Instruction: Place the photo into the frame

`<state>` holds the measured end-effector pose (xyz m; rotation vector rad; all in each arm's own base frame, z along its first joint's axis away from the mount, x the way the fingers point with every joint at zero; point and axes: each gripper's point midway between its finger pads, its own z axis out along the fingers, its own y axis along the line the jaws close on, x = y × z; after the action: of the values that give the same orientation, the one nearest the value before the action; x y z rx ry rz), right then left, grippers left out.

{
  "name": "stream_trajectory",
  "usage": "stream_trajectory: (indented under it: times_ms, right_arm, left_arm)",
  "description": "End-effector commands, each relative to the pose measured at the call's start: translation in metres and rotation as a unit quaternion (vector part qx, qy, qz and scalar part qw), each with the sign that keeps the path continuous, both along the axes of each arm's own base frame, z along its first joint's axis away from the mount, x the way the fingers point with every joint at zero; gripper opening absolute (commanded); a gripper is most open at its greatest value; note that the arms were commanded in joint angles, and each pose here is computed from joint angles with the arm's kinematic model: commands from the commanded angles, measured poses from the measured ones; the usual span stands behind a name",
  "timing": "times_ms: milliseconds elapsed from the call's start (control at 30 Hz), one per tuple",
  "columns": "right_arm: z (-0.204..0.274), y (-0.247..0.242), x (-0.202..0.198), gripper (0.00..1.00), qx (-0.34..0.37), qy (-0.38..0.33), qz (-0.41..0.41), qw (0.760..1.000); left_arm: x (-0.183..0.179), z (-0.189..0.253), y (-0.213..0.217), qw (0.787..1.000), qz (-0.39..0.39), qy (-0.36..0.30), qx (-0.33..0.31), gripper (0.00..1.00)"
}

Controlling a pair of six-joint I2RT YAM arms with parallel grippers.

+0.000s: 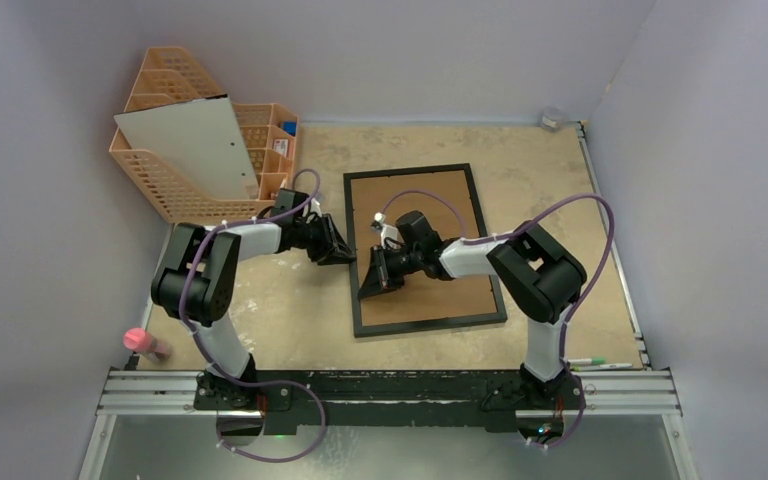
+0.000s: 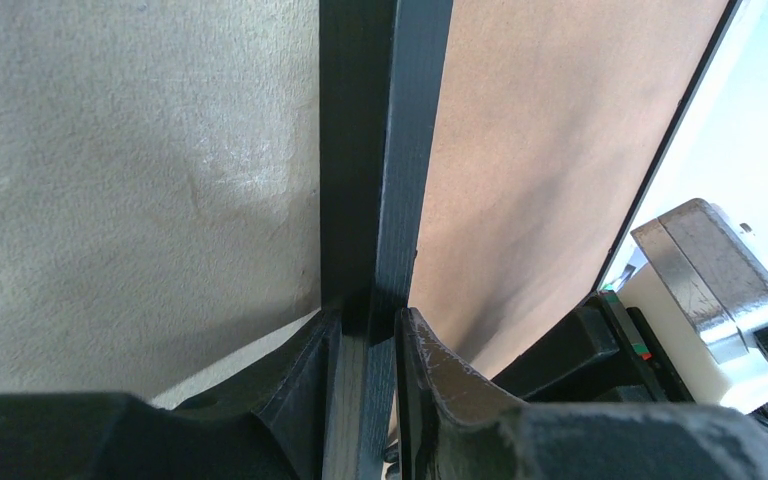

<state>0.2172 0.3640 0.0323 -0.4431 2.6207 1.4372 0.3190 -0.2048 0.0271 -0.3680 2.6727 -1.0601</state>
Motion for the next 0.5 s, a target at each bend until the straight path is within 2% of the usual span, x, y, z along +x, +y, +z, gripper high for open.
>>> stream_trajectory:
  times_ms: [0, 200, 300, 467]
  right_arm:
    - [-0.090, -0.070, -0.014, 0.13, -0.195, 0.054, -0.060, 0.978]
    - [-0.107, -0.090, -0.011, 0.24, -0.244, 0.067, -0.096, 0.963]
    - [-0.105, -0.095, -0.006, 0.30, -0.258, 0.055, -0.108, 0.958]
    - [-0.084, -0.102, 0.012, 0.36, -0.262, 0.013, -0.143, 0.954]
  left_arm:
    - [-0.012, -0.039, 0.026, 0.995, 0.023, 0.041, 0.087, 0.27]
    - [-0.011, -0.040, 0.027, 0.995, 0.025, 0.042, 0.091, 0.27]
    - [-0.010, -0.040, 0.027, 0.994, 0.026, 0.041, 0.093, 0.27]
    - [-0.007, -0.040, 0.028, 0.994, 0.026, 0.040, 0.098, 0.27]
